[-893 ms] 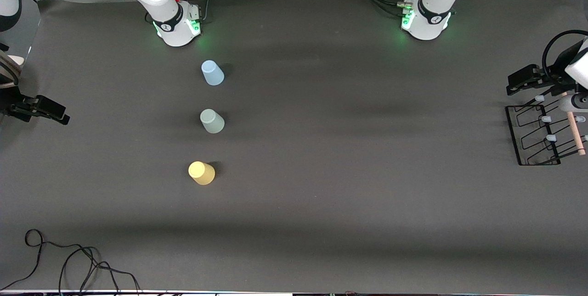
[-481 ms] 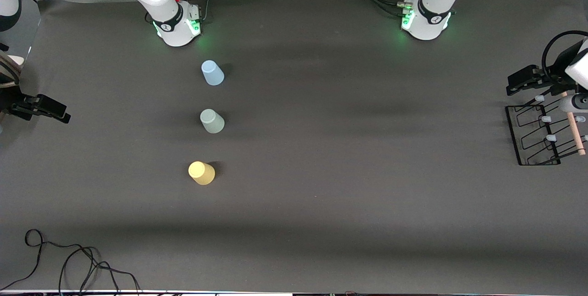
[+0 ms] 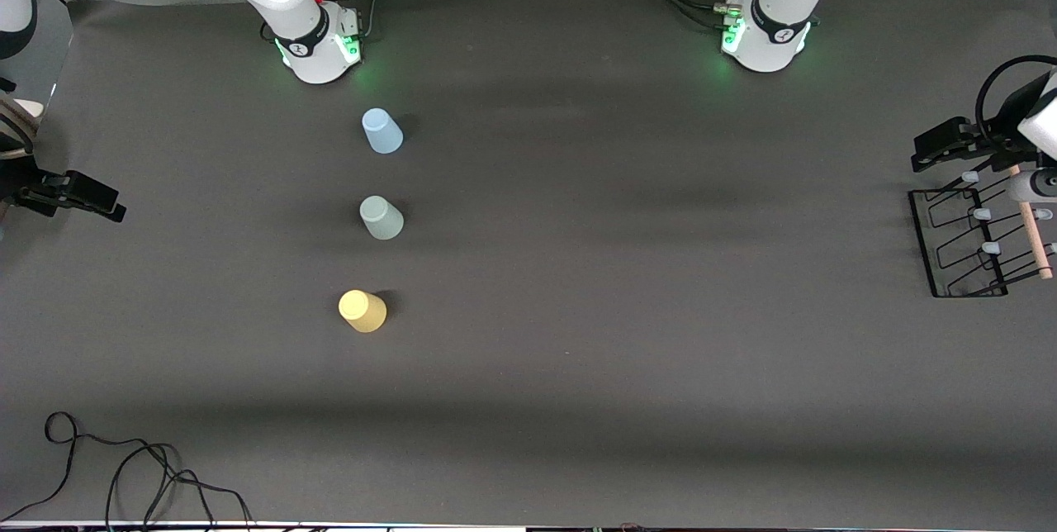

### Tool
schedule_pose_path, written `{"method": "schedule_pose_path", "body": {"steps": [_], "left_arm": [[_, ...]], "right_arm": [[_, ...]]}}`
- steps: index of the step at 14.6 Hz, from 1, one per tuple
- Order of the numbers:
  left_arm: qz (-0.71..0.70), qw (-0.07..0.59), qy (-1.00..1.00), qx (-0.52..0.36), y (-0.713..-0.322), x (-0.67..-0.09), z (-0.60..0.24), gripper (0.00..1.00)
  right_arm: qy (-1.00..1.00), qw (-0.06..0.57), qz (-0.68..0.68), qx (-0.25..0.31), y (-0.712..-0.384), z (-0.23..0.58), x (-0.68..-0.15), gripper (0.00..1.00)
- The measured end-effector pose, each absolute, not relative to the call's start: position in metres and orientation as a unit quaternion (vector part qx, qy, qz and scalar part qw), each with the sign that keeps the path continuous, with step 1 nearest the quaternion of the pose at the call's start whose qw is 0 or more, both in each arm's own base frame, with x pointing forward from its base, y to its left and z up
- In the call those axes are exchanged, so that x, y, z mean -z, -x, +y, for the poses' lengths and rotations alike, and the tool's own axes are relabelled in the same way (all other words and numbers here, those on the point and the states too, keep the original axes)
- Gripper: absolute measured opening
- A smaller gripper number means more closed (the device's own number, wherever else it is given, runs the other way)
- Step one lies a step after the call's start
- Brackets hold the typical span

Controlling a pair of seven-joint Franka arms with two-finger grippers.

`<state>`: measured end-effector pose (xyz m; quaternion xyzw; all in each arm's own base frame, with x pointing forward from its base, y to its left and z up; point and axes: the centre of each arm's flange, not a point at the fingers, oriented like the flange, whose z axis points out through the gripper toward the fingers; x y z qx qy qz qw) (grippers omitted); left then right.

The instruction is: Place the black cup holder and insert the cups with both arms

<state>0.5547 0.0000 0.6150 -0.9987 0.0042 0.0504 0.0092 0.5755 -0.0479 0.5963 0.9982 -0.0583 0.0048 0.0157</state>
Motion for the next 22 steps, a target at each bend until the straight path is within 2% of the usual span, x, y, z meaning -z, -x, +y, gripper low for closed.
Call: {"method": "schedule_pose_path", "body": {"steps": [5, 13, 18, 22], "left_arm": [[0.012, 0.03, 0.997, -0.067, -0.545, -0.605, 0.099, 1.0], [0.053, 0.029, 0.998, -0.035, -0.487, -0.56, 0.304, 1.0], [0.068, 0.011, 0.996, -0.058, -0.484, -0.527, 0.317, 1.0], [0.073, 0.004, 0.996, -0.055, -0.484, -0.473, 0.313, 1.0]], "right_arm": [[-0.998, 0.016, -0.058, -0.003, -0.576, -0.048, -0.595, 1.0], [-0.998, 0.016, -0.059, -0.001, -0.576, -0.048, -0.592, 1.0], [-0.998, 0.016, -0.059, 0.001, -0.576, -0.048, -0.591, 1.0], [-0.998, 0.016, -0.059, 0.002, -0.576, -0.048, -0.591, 1.0]]}}
